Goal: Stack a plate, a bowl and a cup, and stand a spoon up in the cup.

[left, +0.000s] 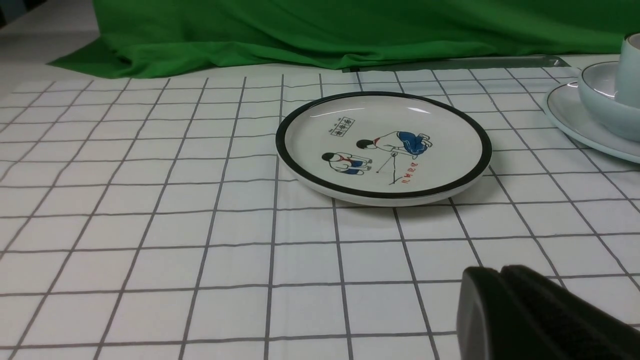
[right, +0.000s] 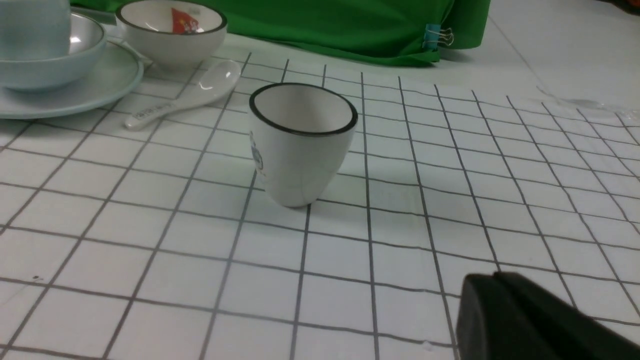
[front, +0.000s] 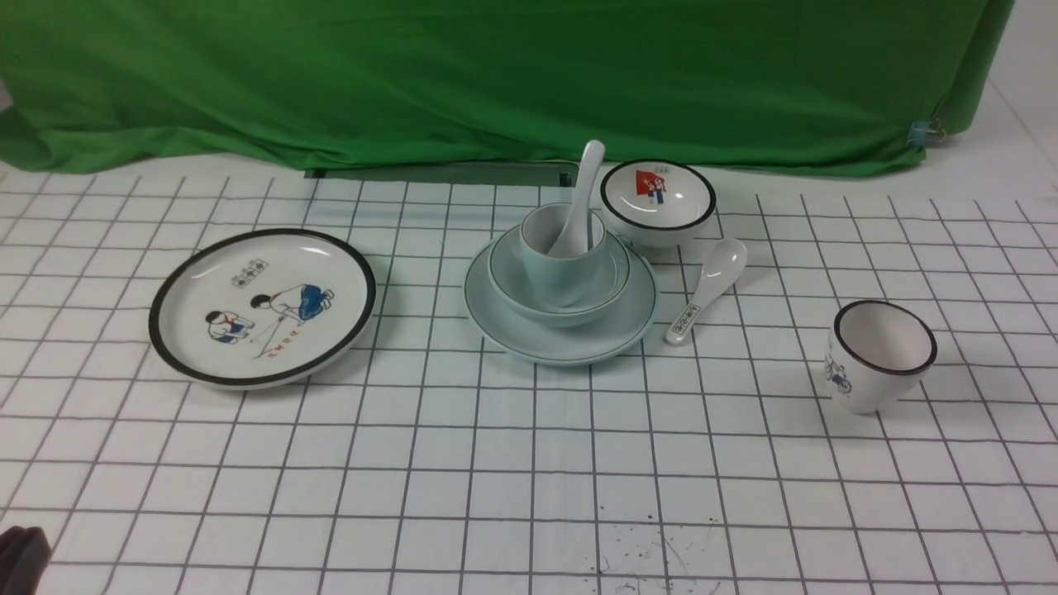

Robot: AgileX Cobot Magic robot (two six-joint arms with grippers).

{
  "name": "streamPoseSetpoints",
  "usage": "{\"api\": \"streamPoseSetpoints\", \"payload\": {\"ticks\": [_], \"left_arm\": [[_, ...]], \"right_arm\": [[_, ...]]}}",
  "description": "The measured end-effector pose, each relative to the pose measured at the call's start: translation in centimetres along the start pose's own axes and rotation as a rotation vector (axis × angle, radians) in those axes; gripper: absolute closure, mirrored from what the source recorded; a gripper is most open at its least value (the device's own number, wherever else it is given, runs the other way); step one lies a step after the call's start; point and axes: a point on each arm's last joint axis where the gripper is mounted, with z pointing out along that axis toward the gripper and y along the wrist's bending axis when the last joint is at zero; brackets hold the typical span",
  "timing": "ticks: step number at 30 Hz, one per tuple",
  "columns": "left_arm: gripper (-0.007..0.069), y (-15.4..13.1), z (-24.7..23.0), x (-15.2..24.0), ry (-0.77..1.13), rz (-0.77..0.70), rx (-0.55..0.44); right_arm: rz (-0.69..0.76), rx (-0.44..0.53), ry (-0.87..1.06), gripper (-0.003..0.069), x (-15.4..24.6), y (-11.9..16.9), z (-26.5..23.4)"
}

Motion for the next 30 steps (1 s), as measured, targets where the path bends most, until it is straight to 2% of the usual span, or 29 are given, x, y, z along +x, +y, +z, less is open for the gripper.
{"api": "streamPoseSetpoints", "payload": {"ticks": [30], "left_arm": [[0.0657,0.04,0.00,0.00,0.000,0.019,-0.005]], "right_arm": [[-0.001,-0.001,0.002,0.0536,0.02,0.01,0.00]]}}
